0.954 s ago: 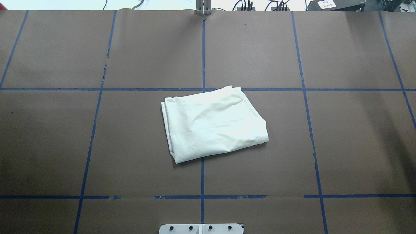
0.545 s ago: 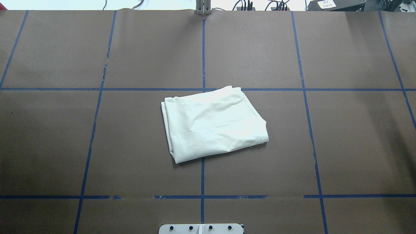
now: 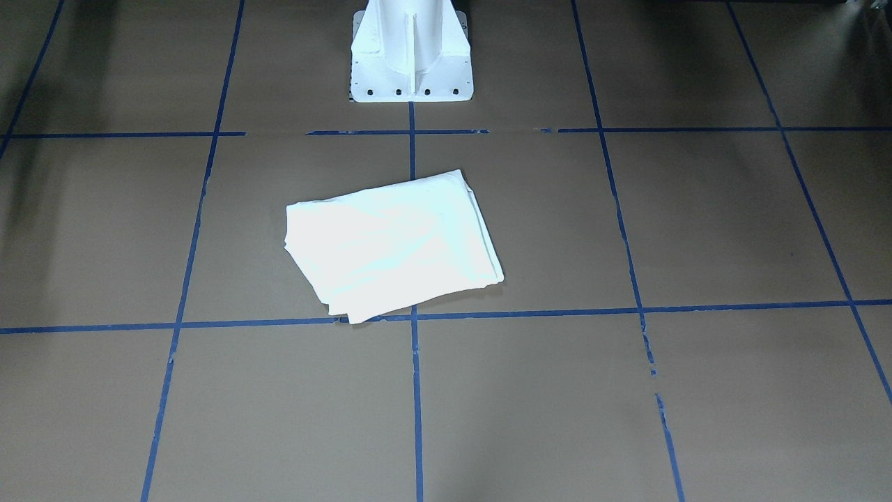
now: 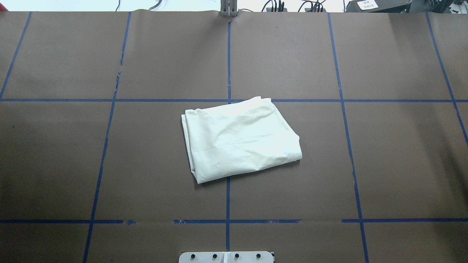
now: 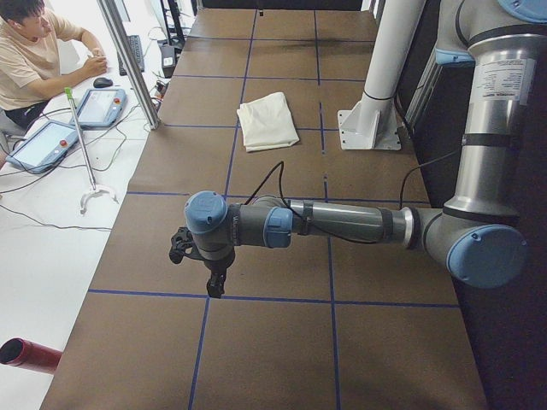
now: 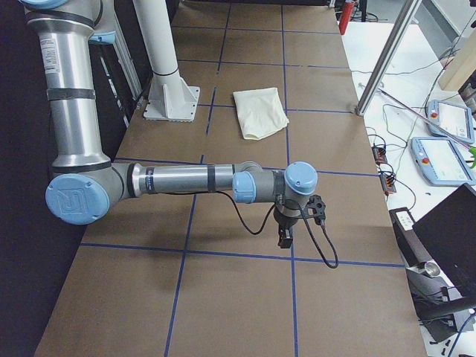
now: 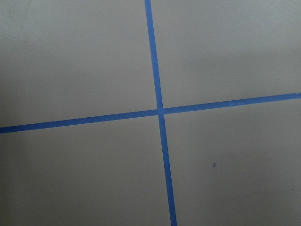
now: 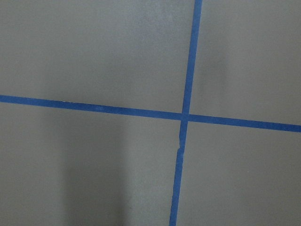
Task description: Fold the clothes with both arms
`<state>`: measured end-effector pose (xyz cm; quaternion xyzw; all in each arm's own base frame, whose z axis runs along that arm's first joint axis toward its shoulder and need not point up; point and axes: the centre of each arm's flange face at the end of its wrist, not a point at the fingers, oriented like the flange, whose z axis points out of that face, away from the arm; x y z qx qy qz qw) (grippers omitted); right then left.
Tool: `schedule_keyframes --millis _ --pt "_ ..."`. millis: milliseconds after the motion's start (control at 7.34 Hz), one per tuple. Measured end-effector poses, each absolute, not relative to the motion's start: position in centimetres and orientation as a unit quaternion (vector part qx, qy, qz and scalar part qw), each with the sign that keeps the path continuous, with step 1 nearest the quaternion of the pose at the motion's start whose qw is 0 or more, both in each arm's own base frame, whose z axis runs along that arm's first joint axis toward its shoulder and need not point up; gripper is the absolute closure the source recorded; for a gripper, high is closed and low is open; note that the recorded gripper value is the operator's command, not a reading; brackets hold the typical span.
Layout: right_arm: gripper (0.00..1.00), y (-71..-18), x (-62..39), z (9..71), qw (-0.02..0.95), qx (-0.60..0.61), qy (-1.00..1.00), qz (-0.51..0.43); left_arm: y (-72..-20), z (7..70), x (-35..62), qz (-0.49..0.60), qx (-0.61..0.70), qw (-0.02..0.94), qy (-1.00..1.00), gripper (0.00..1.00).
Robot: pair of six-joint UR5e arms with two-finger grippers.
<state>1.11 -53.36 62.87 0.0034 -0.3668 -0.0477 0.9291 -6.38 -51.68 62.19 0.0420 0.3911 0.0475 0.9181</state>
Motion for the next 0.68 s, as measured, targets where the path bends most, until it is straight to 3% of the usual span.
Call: schedule_keyframes --millis 681 --pt "0.00 -53.24 1.29 62.92 0.929 0.004 -0.367 -0.045 -51.74 62.19 -6.36 0.048 0.041 0.919 0.390 0.00"
